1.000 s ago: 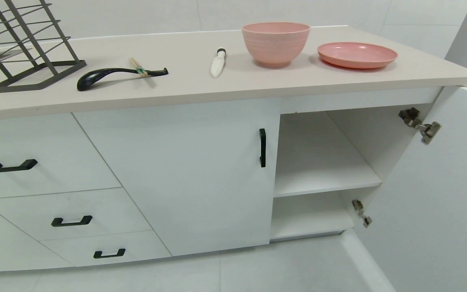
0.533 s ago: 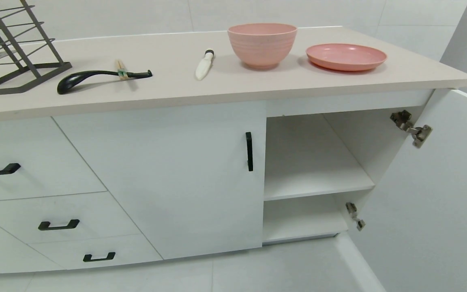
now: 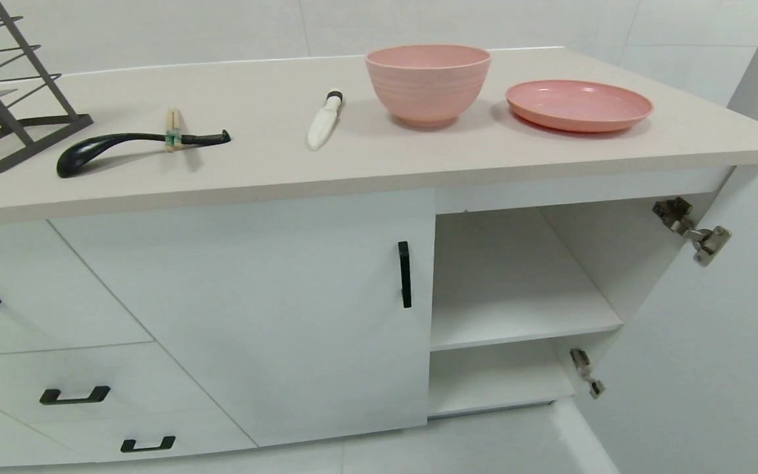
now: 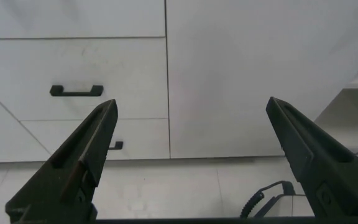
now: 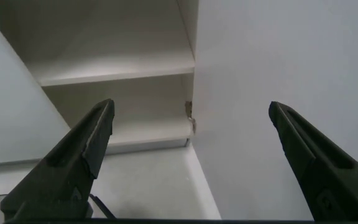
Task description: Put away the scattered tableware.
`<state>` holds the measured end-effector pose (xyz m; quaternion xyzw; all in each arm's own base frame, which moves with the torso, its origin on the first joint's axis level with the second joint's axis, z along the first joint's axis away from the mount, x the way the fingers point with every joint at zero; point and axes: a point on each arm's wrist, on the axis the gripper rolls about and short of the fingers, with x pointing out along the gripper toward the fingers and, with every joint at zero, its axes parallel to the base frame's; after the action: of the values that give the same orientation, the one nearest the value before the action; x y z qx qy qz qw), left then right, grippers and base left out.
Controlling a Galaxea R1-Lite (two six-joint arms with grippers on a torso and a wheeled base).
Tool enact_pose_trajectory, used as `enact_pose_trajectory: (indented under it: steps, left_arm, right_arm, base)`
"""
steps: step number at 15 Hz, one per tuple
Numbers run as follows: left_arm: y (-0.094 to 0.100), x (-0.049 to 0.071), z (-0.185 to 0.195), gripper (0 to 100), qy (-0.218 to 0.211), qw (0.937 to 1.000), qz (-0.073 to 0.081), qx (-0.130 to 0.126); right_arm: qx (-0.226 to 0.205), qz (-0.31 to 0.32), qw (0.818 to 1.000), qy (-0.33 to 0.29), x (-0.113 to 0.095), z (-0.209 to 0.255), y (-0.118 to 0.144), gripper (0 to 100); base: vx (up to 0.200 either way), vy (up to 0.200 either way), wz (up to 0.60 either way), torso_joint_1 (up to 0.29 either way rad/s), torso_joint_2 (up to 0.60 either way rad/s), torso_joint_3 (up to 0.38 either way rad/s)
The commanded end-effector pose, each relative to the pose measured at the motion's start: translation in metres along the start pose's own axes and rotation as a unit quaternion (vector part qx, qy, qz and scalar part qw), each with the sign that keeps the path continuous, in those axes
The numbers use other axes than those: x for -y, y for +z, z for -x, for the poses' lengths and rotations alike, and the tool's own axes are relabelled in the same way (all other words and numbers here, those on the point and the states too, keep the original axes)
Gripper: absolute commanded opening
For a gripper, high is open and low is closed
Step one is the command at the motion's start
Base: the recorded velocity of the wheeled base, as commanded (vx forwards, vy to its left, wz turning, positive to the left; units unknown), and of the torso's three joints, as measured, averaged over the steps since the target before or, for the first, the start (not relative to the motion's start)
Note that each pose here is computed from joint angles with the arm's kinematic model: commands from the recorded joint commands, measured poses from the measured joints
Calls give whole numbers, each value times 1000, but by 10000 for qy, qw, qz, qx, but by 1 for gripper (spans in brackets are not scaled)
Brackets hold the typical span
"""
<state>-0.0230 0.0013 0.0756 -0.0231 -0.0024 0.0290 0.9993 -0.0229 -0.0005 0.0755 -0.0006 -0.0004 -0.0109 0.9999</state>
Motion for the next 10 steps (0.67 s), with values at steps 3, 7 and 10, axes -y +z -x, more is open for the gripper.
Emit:
enact_pose_trajectory:
  steps: [3,7,10]
  left_arm:
    - [0,0,0,100,9,10000,-1,-1]
    - [0,0,0,100,9,10000,-1,-1]
    - [0,0,0,100,9,10000,-1,-1]
  right_arm:
    - [-4,9,10000,1,0,0,0,100]
    - [-4,1,10000,1,0,0,0,100]
    - [-4,1,10000,1,0,0,0,100]
  base:
    - [0,0,0,0,0,0]
    - [0,0,0,0,0,0]
    - [0,0,0,40,-54,-12]
